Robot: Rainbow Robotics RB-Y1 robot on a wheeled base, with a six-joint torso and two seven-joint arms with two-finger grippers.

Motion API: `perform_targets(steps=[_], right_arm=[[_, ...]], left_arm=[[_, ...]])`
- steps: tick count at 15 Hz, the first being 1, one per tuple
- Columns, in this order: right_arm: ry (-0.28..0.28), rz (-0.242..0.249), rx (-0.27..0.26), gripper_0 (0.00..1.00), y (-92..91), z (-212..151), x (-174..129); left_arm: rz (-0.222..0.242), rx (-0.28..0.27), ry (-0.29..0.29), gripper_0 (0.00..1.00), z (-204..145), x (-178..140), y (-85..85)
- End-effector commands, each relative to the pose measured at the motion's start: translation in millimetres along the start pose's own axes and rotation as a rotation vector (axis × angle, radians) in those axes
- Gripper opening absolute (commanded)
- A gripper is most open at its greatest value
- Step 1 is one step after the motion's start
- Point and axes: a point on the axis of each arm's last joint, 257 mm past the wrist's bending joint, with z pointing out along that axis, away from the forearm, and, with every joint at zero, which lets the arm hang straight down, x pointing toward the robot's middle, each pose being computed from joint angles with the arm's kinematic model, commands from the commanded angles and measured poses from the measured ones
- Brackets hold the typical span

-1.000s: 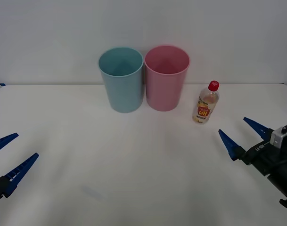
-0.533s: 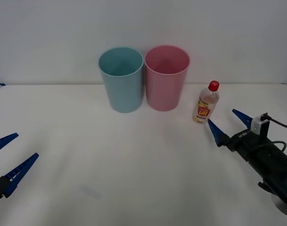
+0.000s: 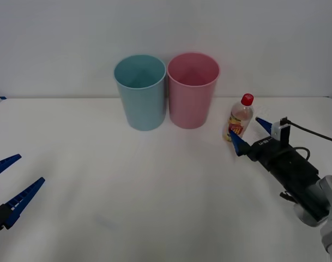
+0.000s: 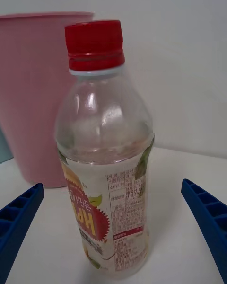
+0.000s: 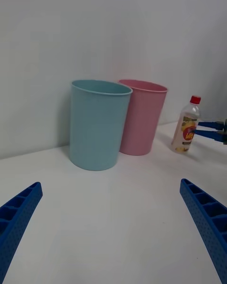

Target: Grasp the object on the table and drop it into the matching bin: aluminum can to the light blue bin, PET bottle to the pink bin.

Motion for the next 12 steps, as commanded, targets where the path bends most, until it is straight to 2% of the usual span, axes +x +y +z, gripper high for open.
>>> perform_targets(steps=[1,6,11,12], right_arm=[[0.016,0.002,0.009,1.00,-0.5,20.8,2.4],[0.036,-0.002,0.016,1.00,2.8,47.2,4.1],[0.039,-0.027,0.021,1.00,3.2,51.1,4.0],[0.040,-0.032,0.020,0.90,3.8,51.2,4.2]], left_arm=[[0.000,0.000,0.000,1.00,0.0,0.0,0.0],[0.000,0.000,0.000,1.00,0.0,0.0,0.0],[0.000,0.000,0.000,1.00,0.0,0.0,0.0],[0.000,0.000,0.000,1.00,0.0,0.0,0.0]])
